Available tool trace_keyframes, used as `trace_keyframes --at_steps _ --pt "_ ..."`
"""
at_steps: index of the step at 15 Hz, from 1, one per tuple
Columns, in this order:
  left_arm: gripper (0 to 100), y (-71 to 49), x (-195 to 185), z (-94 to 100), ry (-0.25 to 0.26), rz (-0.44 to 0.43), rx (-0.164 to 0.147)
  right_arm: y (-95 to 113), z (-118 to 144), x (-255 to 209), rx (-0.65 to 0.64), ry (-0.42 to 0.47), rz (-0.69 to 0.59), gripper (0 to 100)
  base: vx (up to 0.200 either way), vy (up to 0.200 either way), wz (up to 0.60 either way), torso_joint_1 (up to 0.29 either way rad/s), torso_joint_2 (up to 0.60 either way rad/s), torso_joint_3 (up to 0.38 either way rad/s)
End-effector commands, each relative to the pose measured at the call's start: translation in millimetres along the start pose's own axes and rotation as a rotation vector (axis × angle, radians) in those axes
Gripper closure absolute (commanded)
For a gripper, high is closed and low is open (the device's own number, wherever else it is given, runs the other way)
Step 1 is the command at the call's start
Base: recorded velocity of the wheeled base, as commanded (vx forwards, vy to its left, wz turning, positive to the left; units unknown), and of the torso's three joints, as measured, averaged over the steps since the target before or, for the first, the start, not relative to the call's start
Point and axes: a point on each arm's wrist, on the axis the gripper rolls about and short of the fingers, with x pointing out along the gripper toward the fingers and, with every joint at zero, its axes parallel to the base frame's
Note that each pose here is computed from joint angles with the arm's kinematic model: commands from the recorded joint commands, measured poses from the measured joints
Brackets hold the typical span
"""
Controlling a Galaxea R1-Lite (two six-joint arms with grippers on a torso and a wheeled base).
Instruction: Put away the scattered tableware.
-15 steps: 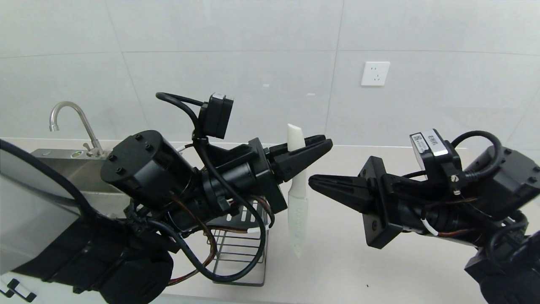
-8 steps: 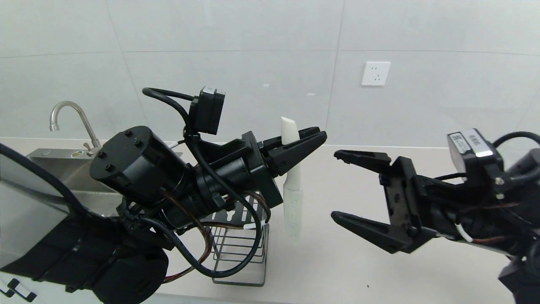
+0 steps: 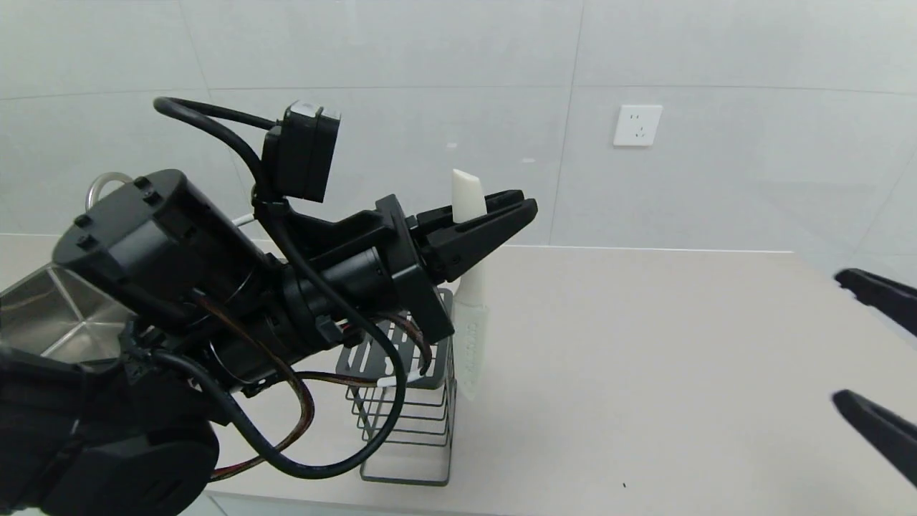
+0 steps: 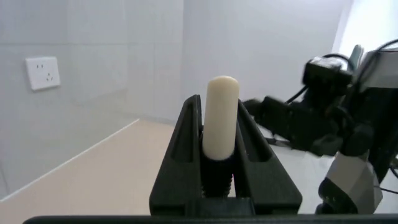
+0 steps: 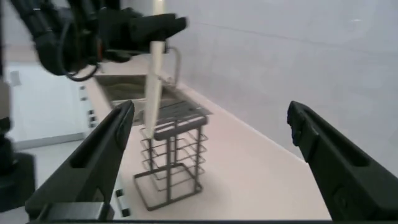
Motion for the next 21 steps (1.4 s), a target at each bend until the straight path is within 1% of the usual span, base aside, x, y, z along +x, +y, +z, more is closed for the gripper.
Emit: trace_keyframes --at_steps 1,3,4,5,7,8,9,10,12,13,14,15,17,18,19,20,21 --pt "100 -8.0 -7 21.0 -0.025 0.018 0.048 50 16 -80 -0.118 -0.063 -0.269 100 0.0 0.0 0.0 0.0 0.0 0.0" --pt "100 -9.4 -4 19.6 -0.009 0.049 0.076 68 19 -97 -0.104 -0.041 -0.306 100 0.0 0.0 0.0 0.0 0.0 0.0" --pt "100 -7.9 -2 21.0 -0.006 0.073 0.093 73 15 -103 -0.098 -0.025 -0.352 100 0.0 0.0 0.0 0.0 0.0 0.0" --pt "100 -6.3 1 24.8 -0.006 0.107 0.107 76 10 -107 -0.096 -0.019 -0.365 100 0.0 0.0 0.0 0.0 0.0 0.0" --pt "100 -3.7 8 35.9 -0.036 0.175 0.137 77 -10 -110 -0.09 0.011 -0.388 100 0.0 0.0 0.0 0.0 0.0 0.0" --pt "100 -3.6 9 38.2 -0.043 0.195 0.143 79 -19 -112 -0.094 0.02 -0.431 100 0.0 0.0 0.0 0.0 0.0 0.0" --pt "100 -4.5 7 40.1 -0.047 0.203 0.145 78 -22 -112 -0.105 0.019 -0.5 100 0.0 0.0 0.0 0.0 0.0 0.0" --pt "100 -3.5 7 38.3 -0.041 0.221 0.142 77 -24 -113 -0.1 0.022 -0.532 100 0.0 0.0 0.0 0.0 0.0 0.0" --pt "100 -2.6 7 37.4 -0.034 0.274 0.138 77 -39 -115 -0.062 0.088 -0.534 100 0.0 0.0 0.0 0.0 0.0 0.0" --pt "100 -2.3 7 36.2 -0.033 0.307 0.134 79 -51 -119 -0.015 0.165 -0.553 100 0.0 0.0 0.0 0.0 0.0 0.0" --pt "100 -5.1 8 35.2 -0.031 0.342 0.131 79 -66 -124 0.03 0.297 -0.638 100 0.0 0.0 0.0 0.0 0.0 0.0" --pt "100 -7.1 9 34.2 -0.029 0.374 0.128 78 -63 -125 0.015 0.295 -0.695 100 0.0 0.0 0.0 0.0 0.0 0.0" --pt "100 -8.7 10 32.7 -0.028 0.406 0.134 77 -64 -125 -0.02 0.291 -0.742 100 0.0 0.0 0.0 0.0 0.0 0.0" --pt "100 -9.5 6 30.2 -0.012 0.429 0.16 76 -67 -128 -0.021 0.325 -0.835 100 0.0 0.0 0.0 0.0 0.0 0.0" --pt "100 -11.0 3 30.2 -0.006 0.433 0.175 76 -67 -128 -0.007 0.323 -0.84 100 0.0 0.0 0.0 0.0 0.0 0.0" --pt "100 -11.9 1 29.8 -0.003 0.435 0.177 76 -67 -128 0.013 0.318 -0.845 100 0.0 0.0 0.0 0.0 0.0 0.0" --pt "100 -11.2 -1 28.6 0.004 0.449 0.186 76 -68 -128 0.035 0.31 -0.848 100 0.0 0.0 0.0 0.0 0.0 0.0"
